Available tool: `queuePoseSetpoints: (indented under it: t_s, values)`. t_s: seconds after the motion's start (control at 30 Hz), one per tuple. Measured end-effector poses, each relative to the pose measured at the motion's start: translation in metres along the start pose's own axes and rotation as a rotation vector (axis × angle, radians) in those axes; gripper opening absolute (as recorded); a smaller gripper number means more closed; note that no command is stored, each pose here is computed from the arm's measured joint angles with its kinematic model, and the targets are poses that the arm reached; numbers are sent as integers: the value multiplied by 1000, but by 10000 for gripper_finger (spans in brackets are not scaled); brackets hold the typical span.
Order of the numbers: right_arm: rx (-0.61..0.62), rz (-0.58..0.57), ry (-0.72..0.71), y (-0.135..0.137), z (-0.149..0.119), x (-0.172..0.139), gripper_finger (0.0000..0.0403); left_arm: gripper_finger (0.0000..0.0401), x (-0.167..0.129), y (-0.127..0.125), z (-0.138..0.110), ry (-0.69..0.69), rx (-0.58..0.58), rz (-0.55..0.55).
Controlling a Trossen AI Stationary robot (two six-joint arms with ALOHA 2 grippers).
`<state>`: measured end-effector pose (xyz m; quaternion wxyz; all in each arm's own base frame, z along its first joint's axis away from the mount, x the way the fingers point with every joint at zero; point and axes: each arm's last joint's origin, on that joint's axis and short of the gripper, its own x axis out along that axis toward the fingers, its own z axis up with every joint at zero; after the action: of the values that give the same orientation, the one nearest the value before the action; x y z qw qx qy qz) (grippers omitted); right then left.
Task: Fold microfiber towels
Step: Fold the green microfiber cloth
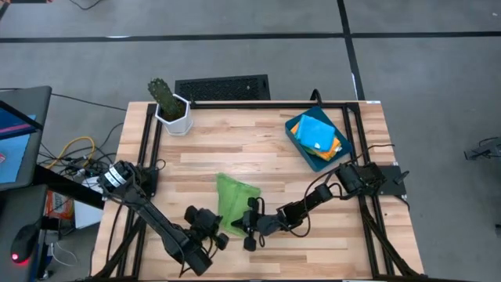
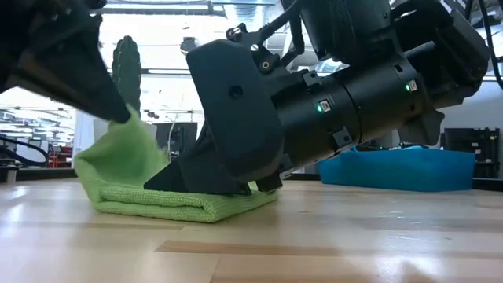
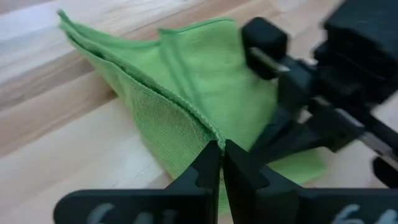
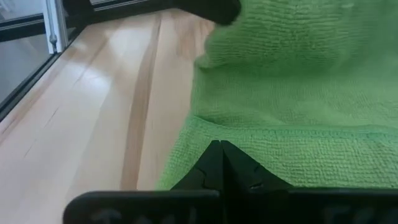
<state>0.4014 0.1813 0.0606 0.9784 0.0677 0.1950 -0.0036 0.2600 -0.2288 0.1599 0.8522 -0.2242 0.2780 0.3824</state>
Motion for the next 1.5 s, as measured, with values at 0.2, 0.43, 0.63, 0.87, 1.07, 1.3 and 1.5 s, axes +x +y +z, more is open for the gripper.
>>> queuePoseSetpoints:
  t_s: [0.2, 0.43, 0.63, 0.87, 1.07, 1.3, 1.5]
  values:
    - [4, -13, 19, -3, -1, 1, 21, 4, 3, -19, 10, 30, 108, -80]
    - [7, -19, 26, -5, -1, 2, 18, 4, 10, -30, 18, 31, 138, -145]
    - [7, -20, 28, -6, -1, 2, 29, 4, 11, -34, 19, 33, 131, -167]
    - [-9, -17, 28, -6, 0, 1, 41, 4, 11, -35, 18, 70, 143, -189]
    - [-11, -18, 29, -5, 7, -2, 70, 4, 11, -35, 18, 62, 143, -188]
    - [-35, -29, 91, -3, 24, -15, 106, 4, 11, -35, 18, 56, 159, -186]
    - [-87, -38, 238, 10, 31, -46, 114, 4, 11, -35, 19, 54, 157, -187]
